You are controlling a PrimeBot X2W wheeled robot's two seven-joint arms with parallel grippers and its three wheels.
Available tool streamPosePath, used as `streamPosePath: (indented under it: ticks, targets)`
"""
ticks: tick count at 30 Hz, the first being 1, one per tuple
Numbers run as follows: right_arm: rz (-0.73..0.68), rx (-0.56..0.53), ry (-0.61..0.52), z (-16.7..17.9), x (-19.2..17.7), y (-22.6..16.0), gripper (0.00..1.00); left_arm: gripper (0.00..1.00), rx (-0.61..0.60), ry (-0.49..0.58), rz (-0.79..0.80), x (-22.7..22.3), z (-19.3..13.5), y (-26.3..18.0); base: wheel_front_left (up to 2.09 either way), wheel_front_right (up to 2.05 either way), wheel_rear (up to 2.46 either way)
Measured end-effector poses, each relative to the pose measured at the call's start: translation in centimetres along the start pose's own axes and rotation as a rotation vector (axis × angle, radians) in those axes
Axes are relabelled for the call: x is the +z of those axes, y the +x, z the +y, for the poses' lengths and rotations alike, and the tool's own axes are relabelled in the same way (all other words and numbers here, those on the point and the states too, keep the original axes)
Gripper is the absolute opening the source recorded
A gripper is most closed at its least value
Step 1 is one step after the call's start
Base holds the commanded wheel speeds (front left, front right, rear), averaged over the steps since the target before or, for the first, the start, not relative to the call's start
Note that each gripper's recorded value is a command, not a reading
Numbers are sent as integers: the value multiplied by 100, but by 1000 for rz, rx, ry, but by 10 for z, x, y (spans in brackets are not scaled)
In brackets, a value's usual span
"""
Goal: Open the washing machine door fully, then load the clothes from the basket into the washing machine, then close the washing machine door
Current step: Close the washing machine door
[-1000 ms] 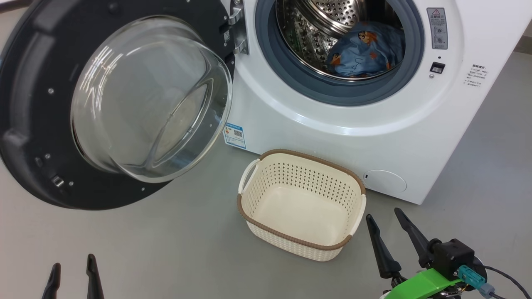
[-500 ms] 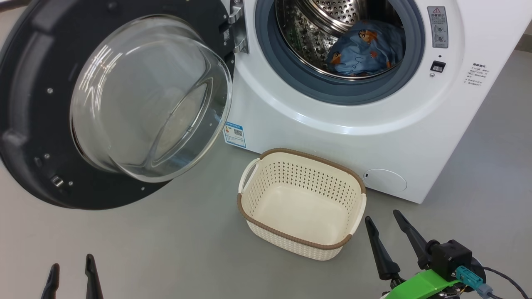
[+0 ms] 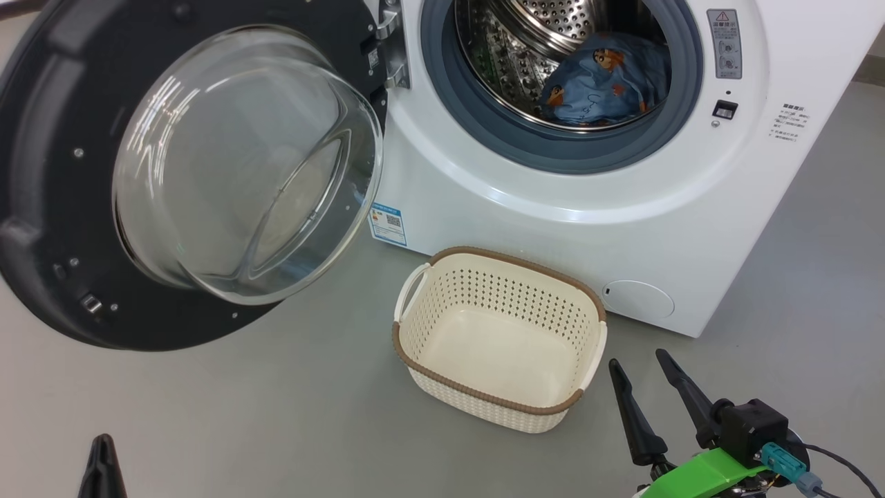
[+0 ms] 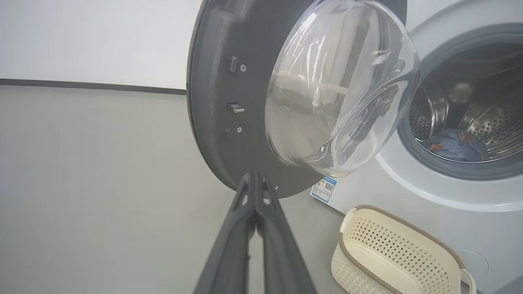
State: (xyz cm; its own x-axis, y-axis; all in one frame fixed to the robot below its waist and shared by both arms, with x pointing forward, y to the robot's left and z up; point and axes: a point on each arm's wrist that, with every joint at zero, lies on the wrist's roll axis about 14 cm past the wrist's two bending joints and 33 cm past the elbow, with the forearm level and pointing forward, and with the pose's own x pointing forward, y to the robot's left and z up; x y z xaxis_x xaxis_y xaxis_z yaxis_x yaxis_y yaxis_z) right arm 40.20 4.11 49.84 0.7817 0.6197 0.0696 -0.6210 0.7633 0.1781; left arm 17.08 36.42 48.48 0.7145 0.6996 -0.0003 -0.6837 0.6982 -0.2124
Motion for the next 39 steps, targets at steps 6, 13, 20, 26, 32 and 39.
streamPosePath:
  ticks: [6, 13, 20, 26, 32, 39]
  targets:
    - [2, -6, 3, -2, -1, -1, 100, 0, 36, -45, -5, 2, 9, 2, 0, 0, 0]
    - [7, -18, 7, -7, -3, -3, 100, 0, 103, -182, -122, 34, 33, 26, 0, 0, 0]
    - [-8, -31, 25, -11, 1, -1, 100, 0, 169, -284, -231, 63, 58, 47, 0, 0, 0]
    - [-9, -38, 32, -13, 0, -2, 100, 0, 195, -402, -315, 92, 80, 72, 0, 0, 0]
    - [-16, -50, 34, -18, 2, -1, 100, 0, 202, -527, -354, 125, 99, 106, 0, 0, 0]
    - [-15, -90, 28, -33, 1, -5, 100, 0, 171, -807, -393, 163, 101, 150, 0, 0, 0]
